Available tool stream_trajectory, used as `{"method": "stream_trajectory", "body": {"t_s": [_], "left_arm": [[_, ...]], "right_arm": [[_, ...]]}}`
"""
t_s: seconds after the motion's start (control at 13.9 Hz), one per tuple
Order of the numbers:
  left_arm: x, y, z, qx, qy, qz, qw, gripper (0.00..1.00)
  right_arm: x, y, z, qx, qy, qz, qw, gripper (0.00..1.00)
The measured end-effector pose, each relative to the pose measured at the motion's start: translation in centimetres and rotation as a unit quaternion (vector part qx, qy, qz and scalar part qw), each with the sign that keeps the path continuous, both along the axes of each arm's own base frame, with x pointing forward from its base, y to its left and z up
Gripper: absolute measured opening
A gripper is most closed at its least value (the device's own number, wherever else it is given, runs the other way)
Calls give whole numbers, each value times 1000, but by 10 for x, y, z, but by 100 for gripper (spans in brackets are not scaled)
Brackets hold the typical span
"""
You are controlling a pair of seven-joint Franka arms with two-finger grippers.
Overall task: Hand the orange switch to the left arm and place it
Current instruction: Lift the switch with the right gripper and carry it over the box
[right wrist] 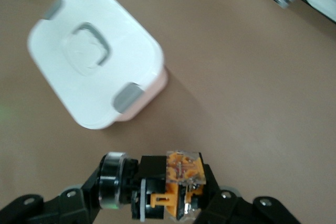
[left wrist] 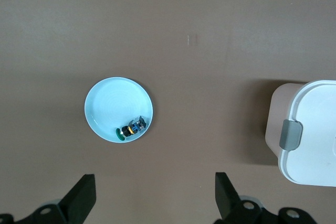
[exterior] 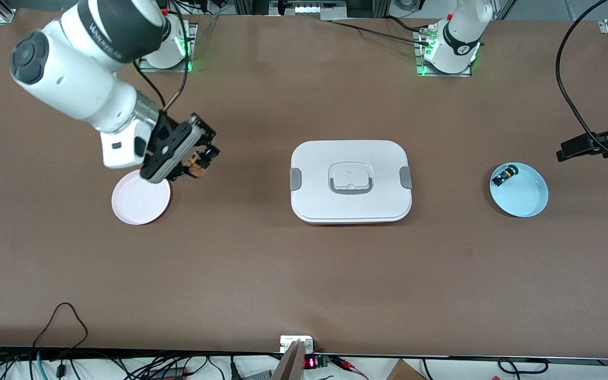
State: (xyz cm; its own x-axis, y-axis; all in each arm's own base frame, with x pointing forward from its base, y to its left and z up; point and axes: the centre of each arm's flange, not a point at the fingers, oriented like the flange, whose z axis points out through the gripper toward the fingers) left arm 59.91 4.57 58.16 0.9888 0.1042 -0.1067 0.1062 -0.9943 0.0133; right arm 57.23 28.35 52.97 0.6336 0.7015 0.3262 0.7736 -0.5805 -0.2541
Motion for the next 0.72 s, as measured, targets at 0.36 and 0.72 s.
{"method": "stream_trajectory", "body": {"t_s": [0.36,0.72], "left_arm": [[-1,-12,-12,-181,27,29,983,100],[15,-48,-97,-461,92,104,876,100]], "right_arm": [[-18,49,13,144,-63,157,975,73],[-6,69,-6,338,-108,189,916,73]]}}
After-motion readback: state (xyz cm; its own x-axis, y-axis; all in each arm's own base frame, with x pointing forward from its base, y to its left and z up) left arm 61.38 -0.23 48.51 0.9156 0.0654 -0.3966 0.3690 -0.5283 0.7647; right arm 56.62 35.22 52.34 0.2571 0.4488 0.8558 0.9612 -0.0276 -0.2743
